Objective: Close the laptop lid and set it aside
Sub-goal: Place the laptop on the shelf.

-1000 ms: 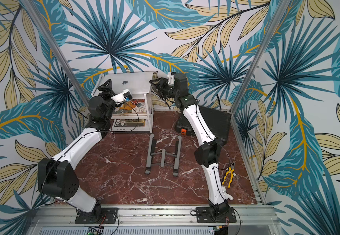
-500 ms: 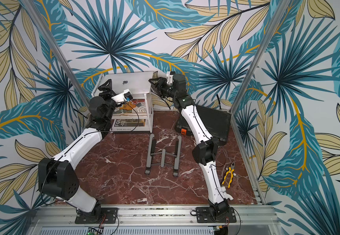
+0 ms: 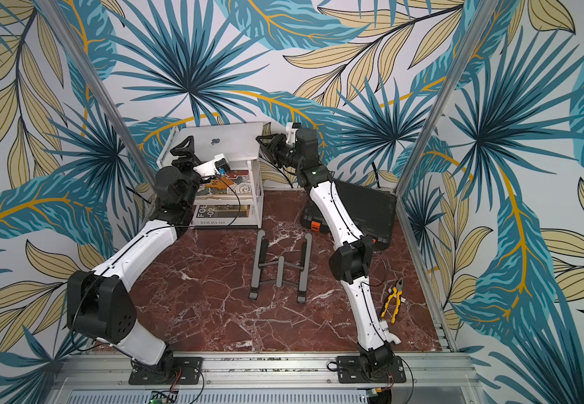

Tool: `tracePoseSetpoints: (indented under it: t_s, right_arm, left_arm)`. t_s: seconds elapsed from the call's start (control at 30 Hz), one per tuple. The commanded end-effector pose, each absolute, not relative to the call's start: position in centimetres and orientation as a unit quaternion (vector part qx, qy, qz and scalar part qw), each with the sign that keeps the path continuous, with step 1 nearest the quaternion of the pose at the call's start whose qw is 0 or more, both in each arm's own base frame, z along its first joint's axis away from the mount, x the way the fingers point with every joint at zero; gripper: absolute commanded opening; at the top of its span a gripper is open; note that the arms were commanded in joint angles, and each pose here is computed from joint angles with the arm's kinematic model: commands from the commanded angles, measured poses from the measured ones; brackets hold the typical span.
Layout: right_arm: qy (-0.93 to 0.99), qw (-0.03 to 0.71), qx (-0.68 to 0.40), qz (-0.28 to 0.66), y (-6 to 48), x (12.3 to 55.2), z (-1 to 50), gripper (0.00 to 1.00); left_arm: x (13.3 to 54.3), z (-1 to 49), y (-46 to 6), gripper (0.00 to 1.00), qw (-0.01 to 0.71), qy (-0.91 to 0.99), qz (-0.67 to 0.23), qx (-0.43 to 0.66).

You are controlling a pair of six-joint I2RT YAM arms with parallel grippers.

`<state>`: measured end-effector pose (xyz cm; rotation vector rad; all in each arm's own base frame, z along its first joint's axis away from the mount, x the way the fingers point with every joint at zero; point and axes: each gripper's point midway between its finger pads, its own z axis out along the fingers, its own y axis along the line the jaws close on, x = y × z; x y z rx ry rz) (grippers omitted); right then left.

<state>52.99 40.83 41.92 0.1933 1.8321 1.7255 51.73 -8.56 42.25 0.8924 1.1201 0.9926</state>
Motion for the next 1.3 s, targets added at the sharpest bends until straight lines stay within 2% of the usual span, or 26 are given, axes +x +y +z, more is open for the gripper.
tracePoseSetpoints:
  t_s: [0.0, 0.17, 0.37, 0.9, 1.27]
  right_arm:
    - [0.676, 0.317, 0.063, 0.662, 41.7, 52.8, 42.6, 0.31]
    - [0.679, 0.317, 0.066, 0.659, 41.9, 53.1, 41.9, 0.33]
    - [0.677, 0.320, 0.063, 0.660, 42.1, 53.1, 41.9, 0.29]
    - [0.681, 0.326, 0.073, 0.652, 41.8, 53.2, 42.1, 0.01]
    - [0.682, 0.324, 0.095, 0.648, 40.9, 52.9, 43.1, 0.00]
  left_arm:
    - [53.5, 34.6, -10.4, 0.97, 0.594, 0.536, 0.390, 0.456]
    - [53.4, 34.7, -10.8, 0.97, 0.595, 0.532, 0.392, 0.459]
    - [53.3, 34.6, -10.9, 0.98, 0.594, 0.529, 0.393, 0.462]
    - [53.0, 35.1, -11.4, 1.00, 0.598, 0.522, 0.393, 0.463]
    - [51.1, 35.6, -12.7, 1.00, 0.608, 0.525, 0.385, 0.455]
